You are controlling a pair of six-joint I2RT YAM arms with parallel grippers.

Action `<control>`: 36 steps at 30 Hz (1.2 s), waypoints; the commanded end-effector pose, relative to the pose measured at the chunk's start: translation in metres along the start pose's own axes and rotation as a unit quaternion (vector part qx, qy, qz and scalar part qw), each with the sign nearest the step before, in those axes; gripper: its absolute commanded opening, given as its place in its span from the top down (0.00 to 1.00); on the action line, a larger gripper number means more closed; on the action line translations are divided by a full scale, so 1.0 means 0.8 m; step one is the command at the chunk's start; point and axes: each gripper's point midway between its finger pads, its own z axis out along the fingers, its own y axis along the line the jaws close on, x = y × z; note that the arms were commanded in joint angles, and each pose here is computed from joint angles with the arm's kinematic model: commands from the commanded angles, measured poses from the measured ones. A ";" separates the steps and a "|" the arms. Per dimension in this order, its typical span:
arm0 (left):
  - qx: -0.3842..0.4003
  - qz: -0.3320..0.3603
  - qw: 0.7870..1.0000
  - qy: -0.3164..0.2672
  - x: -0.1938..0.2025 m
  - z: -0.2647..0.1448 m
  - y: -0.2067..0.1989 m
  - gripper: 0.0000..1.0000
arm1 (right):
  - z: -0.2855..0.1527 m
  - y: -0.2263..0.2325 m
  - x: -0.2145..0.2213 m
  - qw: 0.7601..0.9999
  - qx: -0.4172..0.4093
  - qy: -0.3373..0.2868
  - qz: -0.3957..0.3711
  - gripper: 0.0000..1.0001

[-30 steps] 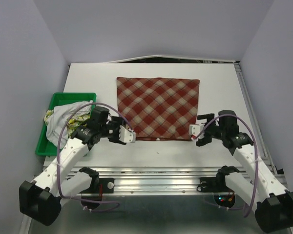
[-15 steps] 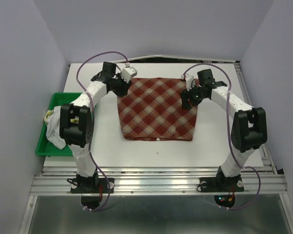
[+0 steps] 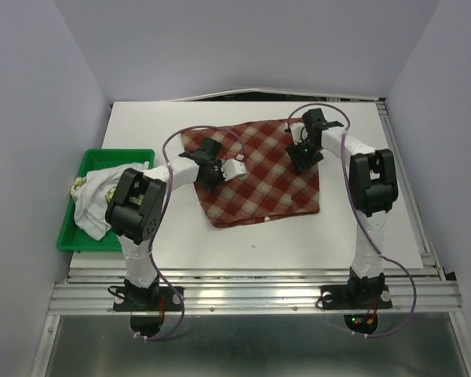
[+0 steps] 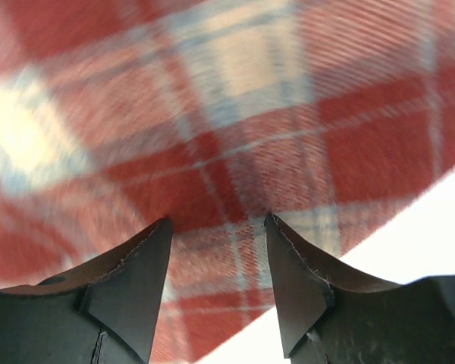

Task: Fold and stack the skirts
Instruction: Flatten the skirt out, then fold the skirt

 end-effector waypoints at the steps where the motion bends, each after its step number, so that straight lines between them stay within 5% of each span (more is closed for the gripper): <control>1: 0.083 0.136 0.986 0.037 0.028 -0.014 -0.097 0.81 | 0.041 -0.062 -0.033 0.996 0.077 0.001 -0.042 0.41; 8: 0.224 0.198 0.950 -0.090 -0.097 -0.060 -0.253 0.78 | 0.035 -0.081 -0.141 0.988 0.081 -0.115 -0.066 0.38; 11: 0.243 0.134 0.946 -0.165 -0.179 -0.101 -0.279 0.63 | -0.014 -0.069 -0.183 0.978 0.066 -0.182 -0.073 0.32; 16: 0.204 0.045 0.944 -0.256 -0.246 -0.188 -0.190 0.51 | -0.117 -0.039 -0.178 0.961 0.060 -0.229 -0.143 0.24; 18: 0.173 0.007 0.945 -0.277 -0.226 -0.218 -0.126 0.47 | -0.144 -0.023 -0.156 0.958 0.050 -0.225 -0.172 0.21; 24: 0.106 0.073 0.982 -0.135 -0.047 -0.205 -0.041 0.44 | -0.173 0.130 -0.014 0.953 -0.028 -0.123 -0.276 0.21; 28: 0.102 0.107 0.987 -0.069 0.038 -0.181 -0.027 0.44 | -0.163 0.236 0.073 0.927 -0.063 -0.079 -0.361 0.26; 36: 0.074 0.218 0.972 -0.045 0.091 -0.135 -0.033 0.44 | -0.114 0.277 0.159 0.899 -0.105 -0.006 -0.426 0.31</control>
